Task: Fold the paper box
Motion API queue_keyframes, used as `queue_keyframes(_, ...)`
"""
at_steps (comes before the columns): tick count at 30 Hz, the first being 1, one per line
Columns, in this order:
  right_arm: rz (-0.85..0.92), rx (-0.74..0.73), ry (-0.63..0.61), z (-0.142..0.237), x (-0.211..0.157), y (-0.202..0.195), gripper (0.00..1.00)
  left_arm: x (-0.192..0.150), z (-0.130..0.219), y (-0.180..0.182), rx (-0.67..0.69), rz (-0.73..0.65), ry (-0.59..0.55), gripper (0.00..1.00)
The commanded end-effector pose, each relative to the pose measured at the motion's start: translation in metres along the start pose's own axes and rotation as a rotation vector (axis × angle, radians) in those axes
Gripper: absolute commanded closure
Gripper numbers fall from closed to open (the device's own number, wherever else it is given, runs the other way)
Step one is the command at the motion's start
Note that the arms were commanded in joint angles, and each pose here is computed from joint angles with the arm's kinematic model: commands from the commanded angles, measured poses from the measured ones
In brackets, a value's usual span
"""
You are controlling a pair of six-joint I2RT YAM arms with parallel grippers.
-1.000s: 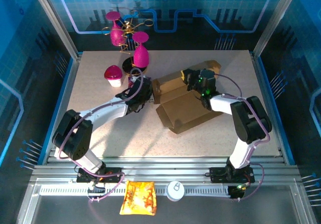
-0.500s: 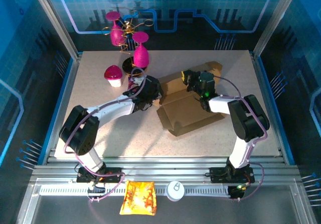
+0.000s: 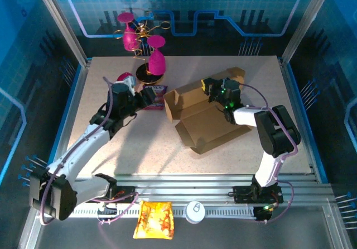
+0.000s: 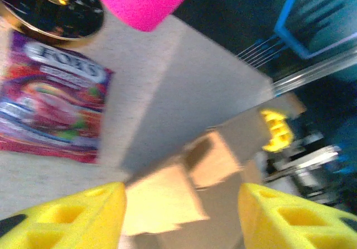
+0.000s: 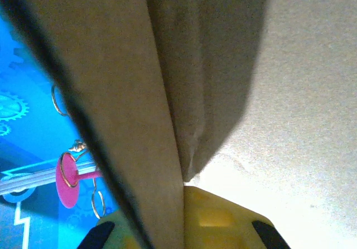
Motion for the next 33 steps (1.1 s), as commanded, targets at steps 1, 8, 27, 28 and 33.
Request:
queue_keyframes(1, 0.023, 0.019, 0.019, 0.001, 0.002, 0.006, 1.00, -0.031, -0.026, 0.032, 0.002, -0.183, 0.197, 0.50)
queue_keyframes(8, 0.044, 0.008, 0.036, -0.001, 0.004, 0.003, 1.00, -0.037, -0.075, 0.037, -0.096, -0.418, 0.265, 0.49)
queue_keyframes(27, 0.060, 0.143, 0.095, -0.007, 0.005, 0.002, 1.00, -0.081, -0.088, -0.001, -0.215, -0.567, 0.290, 0.50)
queue_keyframes(28, 0.060, 0.147, 0.103, -0.007, 0.004, 0.002, 1.00, -0.082, -0.090, -0.002, -0.209, -0.569, 0.287, 0.51)
queue_keyframes(33, 0.065, 0.154, 0.134, -0.005, 0.002, -0.002, 1.00, -0.083, -0.099, -0.007, -0.180, -0.591, 0.275, 0.53)
Point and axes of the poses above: each hand's point on the last joint's axis, 136 mm out from that joint toward the fingers, its own z axis back along the fingers, its own y axis along the line the jaws close on, x = y × z, the point moved 5 cm from there along z, back along the fingers, and after that the axes turned 1 degree about z, right-handed, at the moved point
